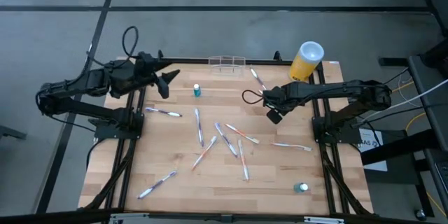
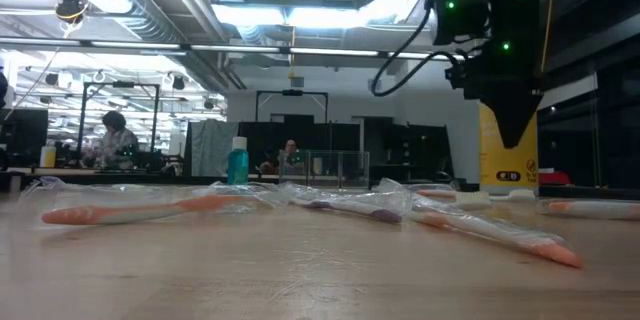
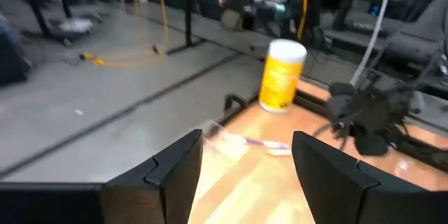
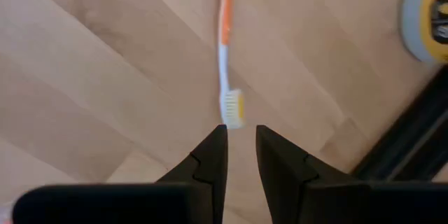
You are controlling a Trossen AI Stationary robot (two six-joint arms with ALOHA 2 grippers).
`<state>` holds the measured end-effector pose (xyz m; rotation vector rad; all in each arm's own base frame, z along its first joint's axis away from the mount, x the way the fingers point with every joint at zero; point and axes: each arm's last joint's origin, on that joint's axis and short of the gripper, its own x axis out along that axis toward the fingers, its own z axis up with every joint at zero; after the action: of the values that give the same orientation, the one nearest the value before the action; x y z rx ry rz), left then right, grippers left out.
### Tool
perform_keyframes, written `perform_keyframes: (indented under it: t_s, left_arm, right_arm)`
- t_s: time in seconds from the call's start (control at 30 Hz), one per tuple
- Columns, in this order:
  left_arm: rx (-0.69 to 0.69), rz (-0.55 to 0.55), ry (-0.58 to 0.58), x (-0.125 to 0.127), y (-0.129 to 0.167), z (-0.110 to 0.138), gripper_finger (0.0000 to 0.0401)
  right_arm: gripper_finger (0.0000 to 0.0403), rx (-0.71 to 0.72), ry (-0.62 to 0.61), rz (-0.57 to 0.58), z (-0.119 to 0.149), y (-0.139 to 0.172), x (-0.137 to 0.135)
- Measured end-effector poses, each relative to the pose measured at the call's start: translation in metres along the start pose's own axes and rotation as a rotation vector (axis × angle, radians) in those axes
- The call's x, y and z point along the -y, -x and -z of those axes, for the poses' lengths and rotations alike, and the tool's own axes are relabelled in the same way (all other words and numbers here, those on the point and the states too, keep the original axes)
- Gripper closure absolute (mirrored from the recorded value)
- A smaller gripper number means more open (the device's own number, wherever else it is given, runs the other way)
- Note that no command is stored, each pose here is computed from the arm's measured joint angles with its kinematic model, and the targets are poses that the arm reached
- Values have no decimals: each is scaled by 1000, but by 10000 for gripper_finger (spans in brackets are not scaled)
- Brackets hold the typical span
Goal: Pick & Place toothbrushing station
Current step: Put the orange toothbrush into the transparent organizer
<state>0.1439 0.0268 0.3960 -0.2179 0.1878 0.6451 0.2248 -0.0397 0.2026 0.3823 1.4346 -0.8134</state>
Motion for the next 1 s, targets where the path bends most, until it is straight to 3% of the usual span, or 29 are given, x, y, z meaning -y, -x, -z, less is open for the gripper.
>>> perform_keyframes:
  t_s: [0.23,0.4,0.67,0.87,1.0]
  left_arm:
    - [-80,-4,189,0,-13,21,183]
    - [-47,-56,314,-1,-13,21,182]
    - [120,-125,384,5,-8,10,182]
    - [184,23,372,14,-5,-2,182]
    - [176,64,398,16,-5,-2,182]
  right_arm:
    - [325,-47,13,-43,12,-27,-1]
    - [325,-87,-63,-51,26,-45,5]
    - [325,106,-252,-104,33,-26,15]
    - [325,210,-366,-132,34,-11,29]
    - [325,280,-397,-197,35,-1,33]
